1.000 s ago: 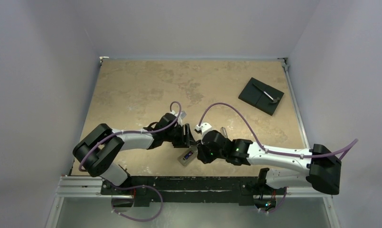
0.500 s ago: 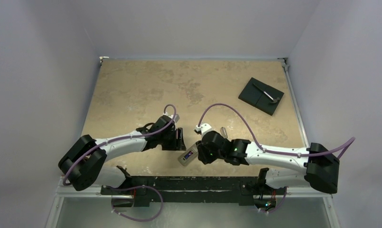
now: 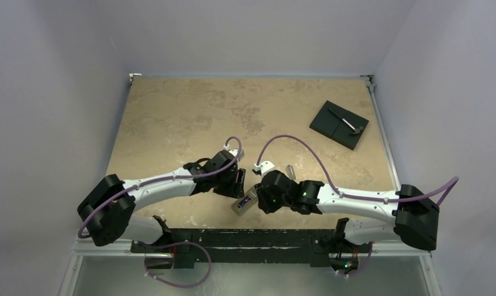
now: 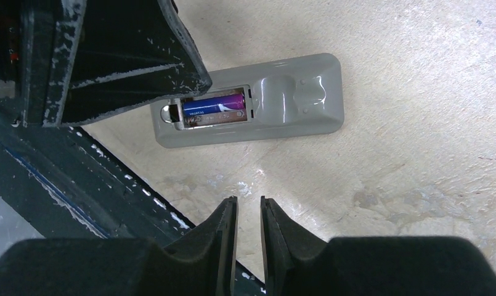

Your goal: Load the batteries into the remote control

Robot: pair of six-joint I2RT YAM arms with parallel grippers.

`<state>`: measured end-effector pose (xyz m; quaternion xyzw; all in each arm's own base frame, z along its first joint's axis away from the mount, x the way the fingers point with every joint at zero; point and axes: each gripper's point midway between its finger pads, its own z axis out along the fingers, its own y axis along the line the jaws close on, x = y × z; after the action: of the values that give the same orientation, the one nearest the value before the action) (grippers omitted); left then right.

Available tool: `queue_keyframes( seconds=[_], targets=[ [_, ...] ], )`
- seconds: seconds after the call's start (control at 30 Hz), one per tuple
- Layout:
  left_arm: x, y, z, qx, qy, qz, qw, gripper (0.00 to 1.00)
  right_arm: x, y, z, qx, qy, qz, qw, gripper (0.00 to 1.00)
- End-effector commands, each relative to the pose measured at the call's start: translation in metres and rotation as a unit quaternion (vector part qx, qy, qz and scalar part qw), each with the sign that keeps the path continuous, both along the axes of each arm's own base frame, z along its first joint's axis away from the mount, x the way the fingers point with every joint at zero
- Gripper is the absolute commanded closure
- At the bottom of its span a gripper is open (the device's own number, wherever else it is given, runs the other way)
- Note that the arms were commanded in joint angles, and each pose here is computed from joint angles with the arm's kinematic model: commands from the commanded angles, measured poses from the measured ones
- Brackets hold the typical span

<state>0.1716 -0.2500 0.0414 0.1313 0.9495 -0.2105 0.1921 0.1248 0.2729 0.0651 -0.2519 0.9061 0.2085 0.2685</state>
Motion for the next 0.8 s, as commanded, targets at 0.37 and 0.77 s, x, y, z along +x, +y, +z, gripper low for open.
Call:
queue_keyframes(
  seconds=[0.37,0.77],
  targets=[
    [0.002,-0.018,0.003,0.043,-0.039,-0.042,0.997,0.51,0.003,0.007,0.009,0.016,-0.005,-0.005,1.000,0.74],
    [-0.006,-0.030,-0.005,0.055,-0.032,-0.069,0.996,0.56,0.003,0.005,0.007,0.012,-0.005,-0.006,1.000,0.74]
  ],
)
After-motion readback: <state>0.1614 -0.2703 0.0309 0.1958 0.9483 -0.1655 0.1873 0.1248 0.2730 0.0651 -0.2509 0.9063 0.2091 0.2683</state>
